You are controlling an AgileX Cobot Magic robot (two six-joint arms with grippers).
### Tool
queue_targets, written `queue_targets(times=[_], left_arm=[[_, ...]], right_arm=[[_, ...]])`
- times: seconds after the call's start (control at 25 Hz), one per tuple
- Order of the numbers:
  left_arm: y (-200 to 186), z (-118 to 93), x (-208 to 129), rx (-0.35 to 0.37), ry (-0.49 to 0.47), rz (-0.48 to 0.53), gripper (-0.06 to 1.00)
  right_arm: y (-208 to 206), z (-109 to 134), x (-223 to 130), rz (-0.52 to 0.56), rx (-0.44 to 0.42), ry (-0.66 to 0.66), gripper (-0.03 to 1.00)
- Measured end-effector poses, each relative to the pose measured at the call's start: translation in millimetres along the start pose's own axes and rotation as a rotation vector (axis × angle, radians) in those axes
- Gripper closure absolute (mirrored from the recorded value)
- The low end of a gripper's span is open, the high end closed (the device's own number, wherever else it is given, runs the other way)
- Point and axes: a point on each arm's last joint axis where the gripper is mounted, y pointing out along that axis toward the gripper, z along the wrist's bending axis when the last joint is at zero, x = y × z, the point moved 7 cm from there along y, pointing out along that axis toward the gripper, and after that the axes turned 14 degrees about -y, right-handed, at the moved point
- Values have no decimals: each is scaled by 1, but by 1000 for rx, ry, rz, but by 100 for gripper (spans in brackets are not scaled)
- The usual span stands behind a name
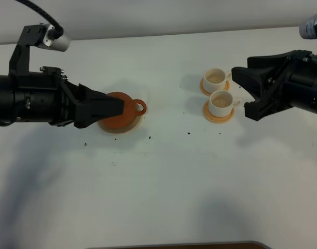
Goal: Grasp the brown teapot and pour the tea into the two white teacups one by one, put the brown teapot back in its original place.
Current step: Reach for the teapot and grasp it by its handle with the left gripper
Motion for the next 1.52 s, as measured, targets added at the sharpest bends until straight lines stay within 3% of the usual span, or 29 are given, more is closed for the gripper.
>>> queue_targets(times=[0.28,0.56,0.76,1.0,1.24,1.36,1.52], left_arm=[[-4,29,-5,187,-79,36,37],[-16,65,-9,424,-135,43,37],[-23,79,-8,527,-184,22,37],[-17,89,-2,552,-214,-15,37],[8,105,7,566,-240,31,37],[20,107,17,548,-275,37,37],[34,100,28,497,-283,53,37]], right_arm=[[11,-6,-9,44,-18,74,60],[22,-10,-26,112,-32,128,60],[23,-8,-31,142,-21,150,60],[22,-2,-39,200,9,196,60],[16,8,-29,337,119,188,60],[5,-1,-38,495,77,160,60],[-20,-17,-66,751,-55,193,60]])
